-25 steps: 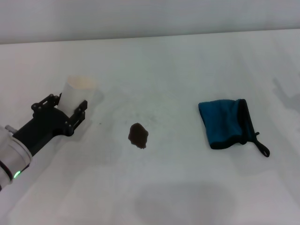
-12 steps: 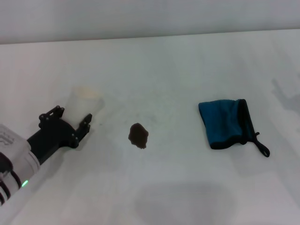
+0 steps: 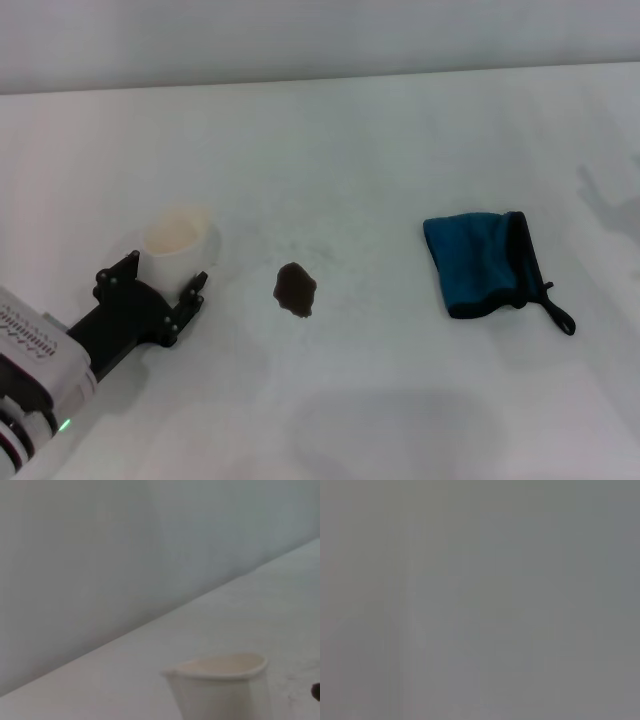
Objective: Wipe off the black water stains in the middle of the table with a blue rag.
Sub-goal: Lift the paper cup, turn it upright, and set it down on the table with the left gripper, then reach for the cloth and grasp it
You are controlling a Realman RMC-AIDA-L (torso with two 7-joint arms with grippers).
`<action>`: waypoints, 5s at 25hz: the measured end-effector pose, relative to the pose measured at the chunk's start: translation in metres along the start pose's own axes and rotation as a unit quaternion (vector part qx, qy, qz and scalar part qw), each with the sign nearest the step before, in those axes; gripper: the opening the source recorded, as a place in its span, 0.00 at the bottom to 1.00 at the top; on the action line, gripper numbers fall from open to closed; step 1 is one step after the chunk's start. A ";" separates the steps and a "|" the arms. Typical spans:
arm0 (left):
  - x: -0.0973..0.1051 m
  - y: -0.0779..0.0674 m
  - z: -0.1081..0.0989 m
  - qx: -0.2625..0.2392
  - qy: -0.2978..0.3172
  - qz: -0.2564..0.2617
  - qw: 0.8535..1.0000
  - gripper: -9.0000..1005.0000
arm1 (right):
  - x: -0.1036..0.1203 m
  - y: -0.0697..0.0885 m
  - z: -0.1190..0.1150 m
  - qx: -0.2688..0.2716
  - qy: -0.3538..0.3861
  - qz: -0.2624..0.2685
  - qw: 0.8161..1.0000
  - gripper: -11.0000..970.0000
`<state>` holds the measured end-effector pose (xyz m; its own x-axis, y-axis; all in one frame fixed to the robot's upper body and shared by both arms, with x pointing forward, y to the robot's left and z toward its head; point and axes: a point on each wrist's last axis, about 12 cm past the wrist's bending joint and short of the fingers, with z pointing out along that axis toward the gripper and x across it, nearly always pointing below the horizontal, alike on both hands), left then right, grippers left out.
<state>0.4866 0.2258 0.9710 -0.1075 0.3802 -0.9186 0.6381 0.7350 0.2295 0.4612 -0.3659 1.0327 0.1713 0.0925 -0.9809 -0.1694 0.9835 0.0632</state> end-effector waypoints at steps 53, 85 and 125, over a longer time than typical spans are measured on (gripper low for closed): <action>0.013 -0.025 -0.032 -0.054 -0.018 0.028 0.998 0.85 | 0.003 -0.002 -0.003 0.007 0.011 -0.003 1.000 0.90; 0.029 -0.047 -0.078 -0.089 -0.035 -0.043 0.994 0.87 | 0.001 -0.007 0.002 0.007 0.016 -0.012 1.000 0.90; 0.015 0.007 -0.123 -0.302 -0.159 -0.044 0.939 0.87 | -0.123 -0.094 0.099 -0.096 0.381 0.222 0.892 0.89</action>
<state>0.3955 0.3053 0.9984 0.1557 0.1870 -0.9699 0.0781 0.9765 0.2008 0.5524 -0.4546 1.1659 -0.6523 0.2627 -0.7110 -0.2307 0.8247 0.5164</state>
